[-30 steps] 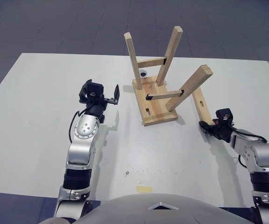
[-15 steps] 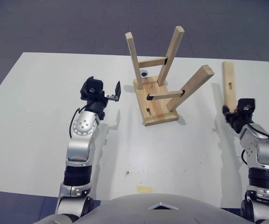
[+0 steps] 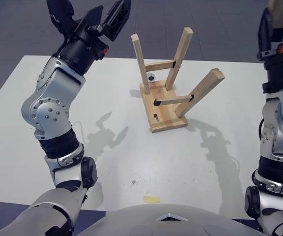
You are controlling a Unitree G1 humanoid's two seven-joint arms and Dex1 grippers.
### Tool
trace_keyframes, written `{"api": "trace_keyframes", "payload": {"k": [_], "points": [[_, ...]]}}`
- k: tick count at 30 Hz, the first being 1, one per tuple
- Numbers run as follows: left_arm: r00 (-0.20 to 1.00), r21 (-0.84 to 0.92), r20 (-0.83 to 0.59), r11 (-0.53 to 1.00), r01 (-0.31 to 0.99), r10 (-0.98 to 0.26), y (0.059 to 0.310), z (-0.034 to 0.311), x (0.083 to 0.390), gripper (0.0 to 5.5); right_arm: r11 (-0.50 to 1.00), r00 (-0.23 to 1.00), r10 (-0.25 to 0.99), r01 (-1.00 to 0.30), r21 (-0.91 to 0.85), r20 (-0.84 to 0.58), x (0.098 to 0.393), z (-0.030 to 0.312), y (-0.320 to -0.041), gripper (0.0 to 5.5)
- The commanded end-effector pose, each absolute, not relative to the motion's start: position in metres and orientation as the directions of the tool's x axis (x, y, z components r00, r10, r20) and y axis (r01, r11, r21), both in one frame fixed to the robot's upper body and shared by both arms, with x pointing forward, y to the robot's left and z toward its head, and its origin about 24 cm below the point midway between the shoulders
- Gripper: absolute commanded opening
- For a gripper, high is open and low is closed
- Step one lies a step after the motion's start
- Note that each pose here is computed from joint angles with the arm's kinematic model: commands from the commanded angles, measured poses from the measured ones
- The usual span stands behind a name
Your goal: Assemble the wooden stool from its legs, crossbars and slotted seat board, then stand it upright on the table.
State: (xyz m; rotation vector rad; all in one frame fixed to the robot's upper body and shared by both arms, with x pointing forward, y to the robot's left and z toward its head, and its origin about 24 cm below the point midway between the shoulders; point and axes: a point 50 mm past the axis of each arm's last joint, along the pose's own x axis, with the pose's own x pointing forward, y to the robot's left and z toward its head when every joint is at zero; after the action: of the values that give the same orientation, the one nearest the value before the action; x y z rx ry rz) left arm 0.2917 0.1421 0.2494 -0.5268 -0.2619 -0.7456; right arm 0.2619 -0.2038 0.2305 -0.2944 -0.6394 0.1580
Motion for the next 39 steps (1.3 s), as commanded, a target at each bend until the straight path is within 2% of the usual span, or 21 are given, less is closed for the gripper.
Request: {"api": "trace_keyframes", "payload": {"k": [1, 3, 6, 7, 11, 14, 16, 21, 26, 31, 39], "points": [[0.642, -0.304, 0.410, 0.567, 0.766, -0.648, 0.124, 0.259, 0.285, 5.40, 0.919, 0.761, 0.371, -0.220, -0.328, 0.531, 0.259, 0.228, -0.168, 2.05], [0.642, -0.264, 0.400, 0.588, 0.764, -0.655, 0.119, 0.259, 0.283, 5.40, 0.905, 0.756, 0.411, -0.274, -0.325, 0.509, 0.259, 0.223, -0.155, 2.05], [0.675, -0.038, 0.315, 0.701, 0.712, -0.668, 0.111, 0.254, 0.285, 5.40, 0.884, 0.767, 0.461, -0.351, -0.310, 0.446, 0.255, 0.212, -0.142, 2.05], [0.662, -0.024, 0.315, 0.691, 0.722, -0.680, 0.108, 0.255, 0.284, 5.40, 0.869, 0.759, 0.485, -0.366, -0.333, 0.434, 0.253, 0.209, -0.137, 2.05], [0.594, -0.147, 0.375, 0.587, 0.796, -0.712, 0.103, 0.258, 0.278, 5.40, 0.832, 0.744, 0.538, -0.391, -0.394, 0.397, 0.252, 0.196, -0.129, 2.05], [0.458, -0.294, 0.496, 0.354, 0.888, -0.738, 0.104, 0.267, 0.267, 5.40, 0.817, 0.747, 0.550, -0.388, -0.425, 0.375, 0.254, 0.186, -0.129, 2.05], [0.427, -0.343, 0.544, 0.273, 0.899, -0.722, 0.112, 0.272, 0.264, 5.40, 0.821, 0.747, 0.546, -0.386, -0.420, 0.380, 0.255, 0.186, -0.129, 2.05], [0.606, -0.484, 0.456, 0.390, 0.783, -0.652, 0.111, 0.263, 0.284, 5.40, 0.793, 0.701, 0.599, -0.449, -0.412, 0.388, 0.249, 0.184, -0.120, 2.05], [0.649, -0.573, 0.472, 0.353, 0.740, -0.597, 0.117, 0.265, 0.291, 5.40, 0.766, 0.684, 0.634, -0.495, -0.410, 0.360, 0.243, 0.178, -0.110, 2.05], [0.584, -0.582, 0.544, 0.231, 0.780, -0.602, 0.127, 0.277, 0.287, 4.63, 0.768, 0.709, 0.626, -0.489, -0.414, 0.325, 0.242, 0.169, -0.113, 2.05], [0.590, -0.529, 0.454, 0.331, 0.781, -0.668, 0.123, 0.269, 0.286, 3.09, 0.748, 0.701, 0.649, -0.515, -0.419, 0.296, 0.241, 0.164, -0.113, 2.05]]}}
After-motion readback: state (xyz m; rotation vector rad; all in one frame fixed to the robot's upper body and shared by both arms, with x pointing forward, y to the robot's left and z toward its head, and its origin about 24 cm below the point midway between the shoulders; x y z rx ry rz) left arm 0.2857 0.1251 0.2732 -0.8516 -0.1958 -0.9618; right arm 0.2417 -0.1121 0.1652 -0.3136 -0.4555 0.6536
